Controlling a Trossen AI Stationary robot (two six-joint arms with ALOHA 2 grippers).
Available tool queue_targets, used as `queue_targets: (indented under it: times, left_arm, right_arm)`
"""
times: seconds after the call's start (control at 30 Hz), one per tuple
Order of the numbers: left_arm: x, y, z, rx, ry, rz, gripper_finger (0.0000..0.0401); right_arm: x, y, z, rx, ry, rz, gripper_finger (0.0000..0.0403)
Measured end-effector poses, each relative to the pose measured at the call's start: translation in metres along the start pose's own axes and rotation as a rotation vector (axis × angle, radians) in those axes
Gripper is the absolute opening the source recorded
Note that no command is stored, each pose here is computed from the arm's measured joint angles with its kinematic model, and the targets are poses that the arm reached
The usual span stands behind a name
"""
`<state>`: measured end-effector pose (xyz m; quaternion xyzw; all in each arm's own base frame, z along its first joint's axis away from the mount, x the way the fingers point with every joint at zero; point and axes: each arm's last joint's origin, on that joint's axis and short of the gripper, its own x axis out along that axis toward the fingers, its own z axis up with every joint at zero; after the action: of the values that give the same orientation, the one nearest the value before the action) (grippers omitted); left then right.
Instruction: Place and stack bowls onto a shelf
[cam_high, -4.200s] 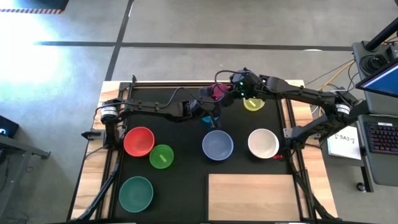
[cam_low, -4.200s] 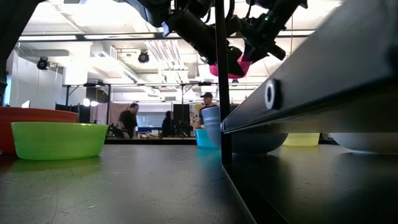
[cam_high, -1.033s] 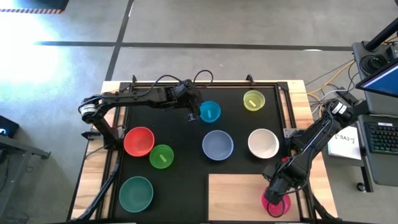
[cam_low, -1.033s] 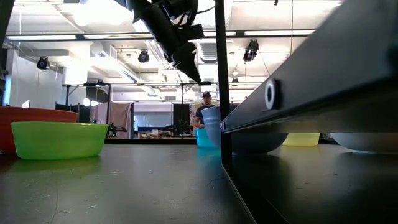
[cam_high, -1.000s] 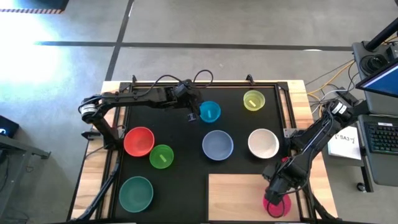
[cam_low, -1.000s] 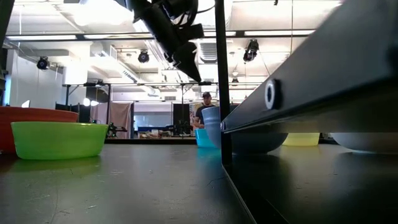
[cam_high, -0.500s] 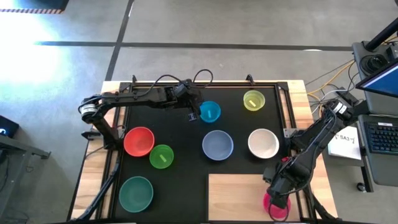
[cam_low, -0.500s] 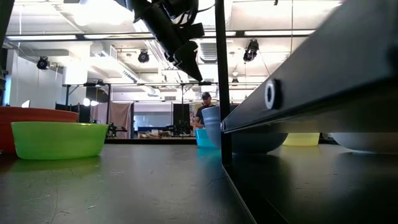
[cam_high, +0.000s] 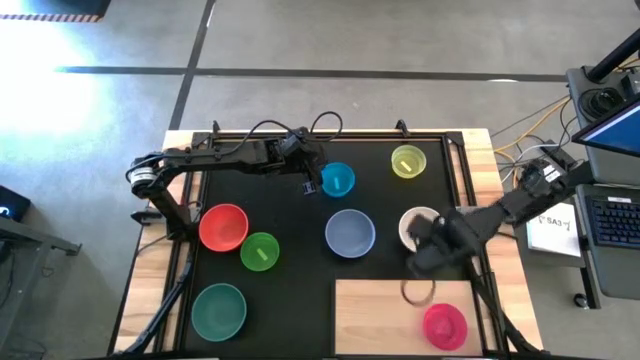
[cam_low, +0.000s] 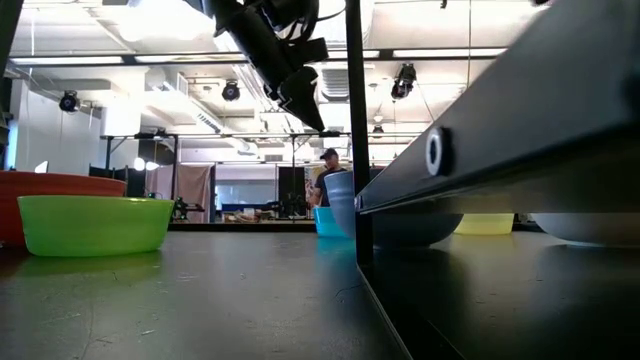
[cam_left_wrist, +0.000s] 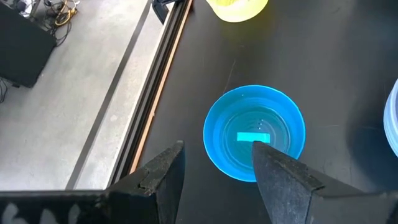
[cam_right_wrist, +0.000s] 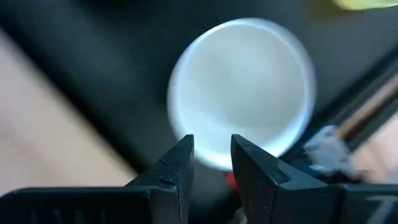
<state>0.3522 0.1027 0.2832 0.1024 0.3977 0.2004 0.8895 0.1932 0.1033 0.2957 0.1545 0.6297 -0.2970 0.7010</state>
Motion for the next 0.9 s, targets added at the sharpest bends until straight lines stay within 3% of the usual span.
queue_targets:
  times: [0.27, 0.47, 0.67, 0.9]
  left_arm:
    - [0.0, 0.0, 0.0, 0.001, 0.002, 0.0, 0.0169]
    - [0.0, 0.0, -0.001, 0.024, 0.013, -0.003, 0.0169]
    - [0.0, 0.0, -0.003, 0.035, 0.033, -0.007, 0.0169]
    - [0.0, -0.001, -0.006, 0.041, 0.057, -0.013, 0.0169]
  right_arm:
    - [0.02, -0.051, 0.06, 0.098, 0.002, 0.022, 0.0096]
    - [0.036, -0.086, 0.093, 0.111, -0.077, 0.07, 0.0096]
    - [0.062, -0.113, 0.114, 0.125, -0.102, 0.088, 0.0102]
    - [0.097, -0.137, 0.127, 0.094, -0.104, 0.063, 0.0149]
